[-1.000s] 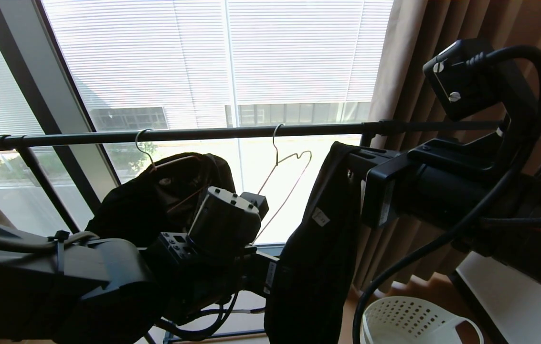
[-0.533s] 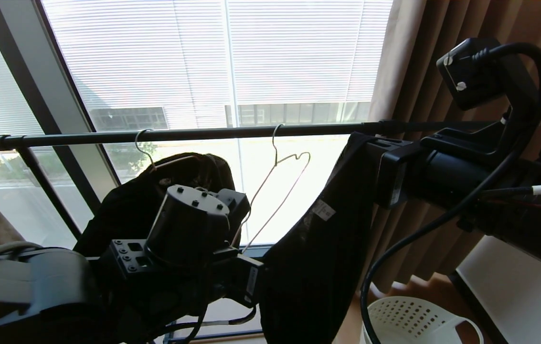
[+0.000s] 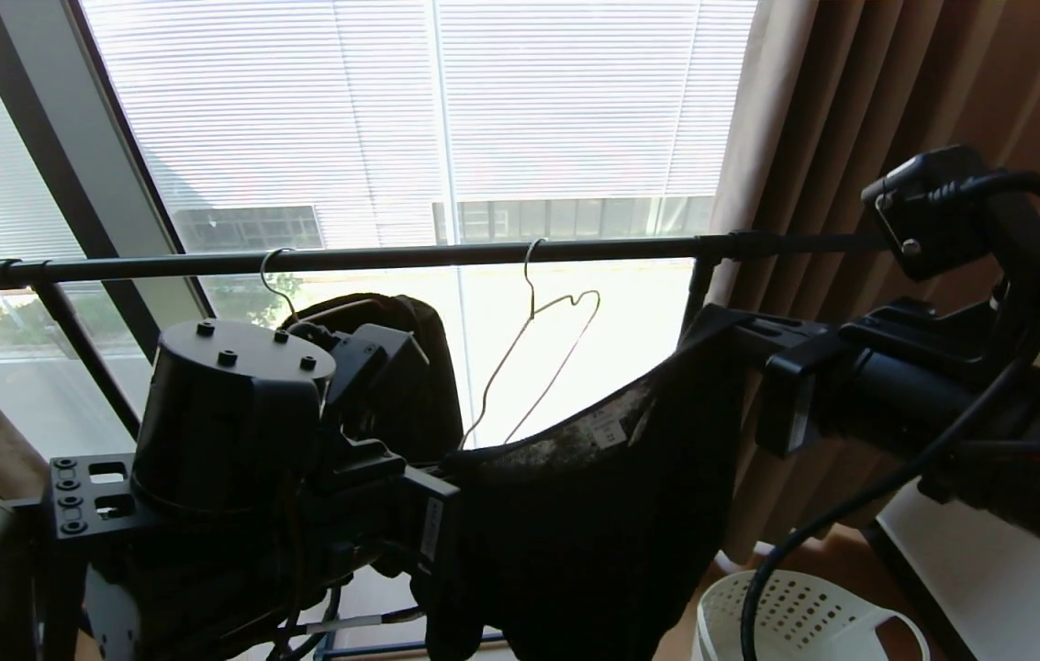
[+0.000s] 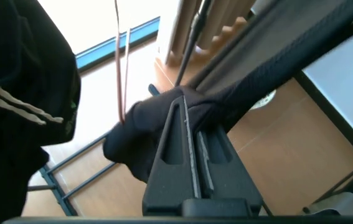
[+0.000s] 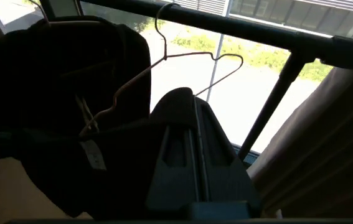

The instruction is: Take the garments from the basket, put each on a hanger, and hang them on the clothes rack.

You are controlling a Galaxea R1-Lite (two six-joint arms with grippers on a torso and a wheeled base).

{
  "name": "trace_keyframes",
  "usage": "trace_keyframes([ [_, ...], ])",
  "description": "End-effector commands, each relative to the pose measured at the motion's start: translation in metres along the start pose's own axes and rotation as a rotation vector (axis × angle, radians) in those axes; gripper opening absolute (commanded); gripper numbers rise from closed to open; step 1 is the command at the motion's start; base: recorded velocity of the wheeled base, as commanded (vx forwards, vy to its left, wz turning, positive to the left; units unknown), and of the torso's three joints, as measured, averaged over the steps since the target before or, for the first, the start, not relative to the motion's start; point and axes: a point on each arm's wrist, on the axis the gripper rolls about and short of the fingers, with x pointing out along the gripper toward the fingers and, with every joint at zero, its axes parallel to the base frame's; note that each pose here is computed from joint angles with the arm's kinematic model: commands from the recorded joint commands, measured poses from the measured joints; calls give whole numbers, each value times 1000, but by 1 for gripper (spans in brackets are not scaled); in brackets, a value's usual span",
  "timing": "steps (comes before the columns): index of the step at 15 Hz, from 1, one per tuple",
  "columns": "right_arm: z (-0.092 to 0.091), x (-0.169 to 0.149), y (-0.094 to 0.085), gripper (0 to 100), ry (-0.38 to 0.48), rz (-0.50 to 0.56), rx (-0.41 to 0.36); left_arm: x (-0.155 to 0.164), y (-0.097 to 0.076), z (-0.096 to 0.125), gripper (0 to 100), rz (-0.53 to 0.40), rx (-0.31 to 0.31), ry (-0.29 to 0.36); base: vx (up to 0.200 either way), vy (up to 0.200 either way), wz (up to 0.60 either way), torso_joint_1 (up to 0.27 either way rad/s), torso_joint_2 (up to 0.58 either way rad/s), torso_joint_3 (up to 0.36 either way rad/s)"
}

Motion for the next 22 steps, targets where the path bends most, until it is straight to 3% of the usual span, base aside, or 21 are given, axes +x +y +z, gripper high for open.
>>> trace_keyframes([
  [1,-17,-13,-2,0,38,20,-17,-6,6,6,0,15,-2,-32,0,0,0,0,0,0],
  [4,-41,-16,-3,0,109,30,-44,-6,8,12,0,15,5,-50,0,0,0,0,0,0],
  [10,-66,-32,13,0,180,144,-72,-2,2,37,0,-16,42,-115,0,0,0,0,0,0],
  [13,-71,-41,22,0,188,200,-95,14,-3,56,0,-22,56,-148,0,0,0,0,0,0],
  [17,-76,-48,45,0,201,307,-138,27,-11,88,0,-79,64,-132,0,0,0,0,0,0],
  [22,-72,-36,81,0,206,390,-150,29,-16,94,0,-95,104,-136,0,0,0,0,0,0],
])
